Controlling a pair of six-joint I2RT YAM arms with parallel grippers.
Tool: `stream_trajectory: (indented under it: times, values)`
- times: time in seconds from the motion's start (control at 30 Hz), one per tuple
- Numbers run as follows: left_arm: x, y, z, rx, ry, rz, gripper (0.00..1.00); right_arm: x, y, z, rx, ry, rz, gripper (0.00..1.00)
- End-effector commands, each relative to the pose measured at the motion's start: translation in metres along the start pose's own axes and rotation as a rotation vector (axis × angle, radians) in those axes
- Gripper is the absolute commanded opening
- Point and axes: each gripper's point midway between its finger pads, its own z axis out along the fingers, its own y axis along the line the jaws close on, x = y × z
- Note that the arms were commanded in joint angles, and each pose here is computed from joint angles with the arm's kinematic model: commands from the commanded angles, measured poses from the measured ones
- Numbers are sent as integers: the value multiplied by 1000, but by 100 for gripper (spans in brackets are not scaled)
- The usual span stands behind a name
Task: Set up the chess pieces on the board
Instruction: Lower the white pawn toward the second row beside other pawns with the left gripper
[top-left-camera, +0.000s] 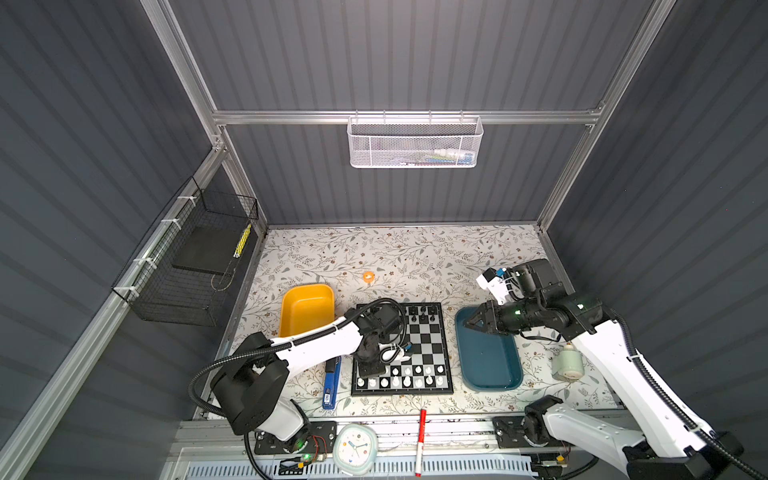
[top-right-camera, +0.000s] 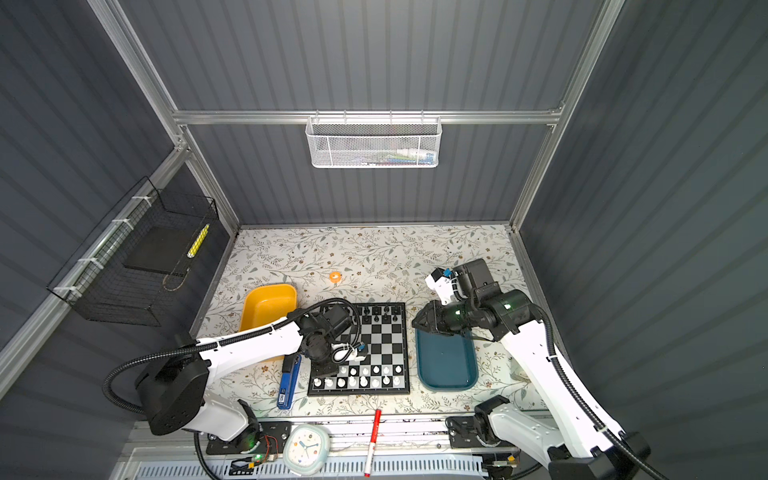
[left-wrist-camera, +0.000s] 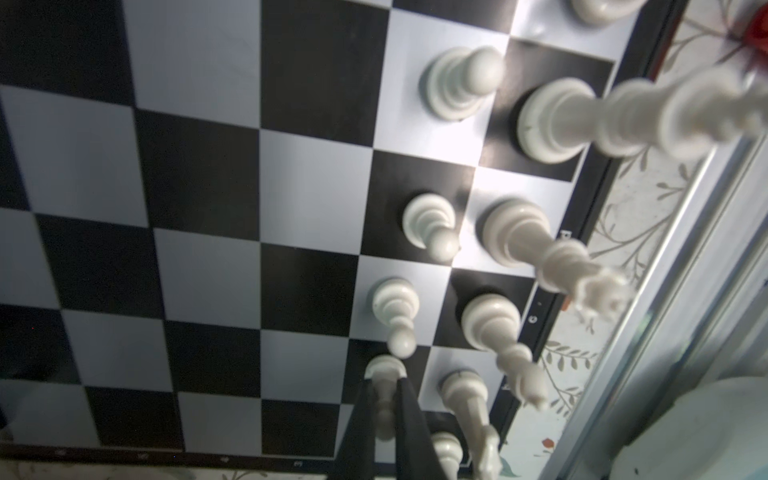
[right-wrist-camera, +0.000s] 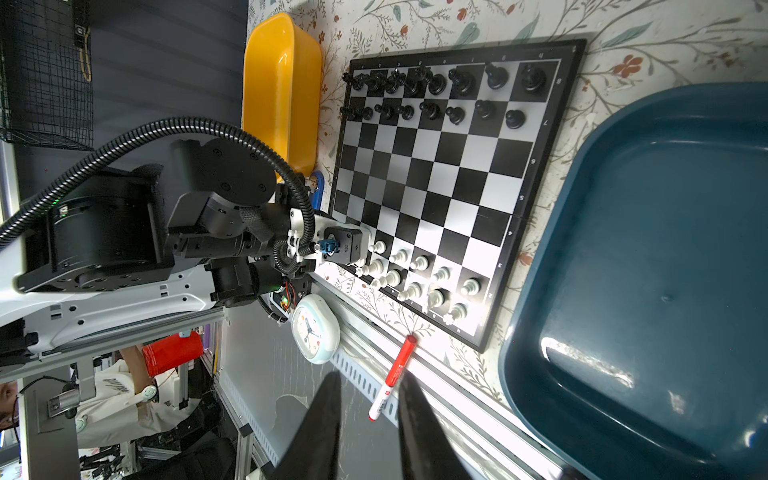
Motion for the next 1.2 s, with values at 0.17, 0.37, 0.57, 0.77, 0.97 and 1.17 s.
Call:
stream_trajectory:
  times: [0.17,0.37,0.57,0.77,0.97,1.17]
  values:
    - [1,-6,2,24,8,-10,12,-3,-3,5,4,6,5,27]
    - [0,-6,1,21,3,-12,18,-4,-3,6,5,6,2,28]
    - [0,-4,0,14,2,-12,23,-4,-3,6,4,7,3,28]
    - [-1,-2,-2,4,2,-12,26,-5,-3,7,3,6,3,28]
    - [-2,-2,-4,-3,-4,-15,29,-5,-3,7,3,9,2,28]
    - [-5,2,-8,-18,-10,-15,29,-8,-2,7,0,10,-3,28]
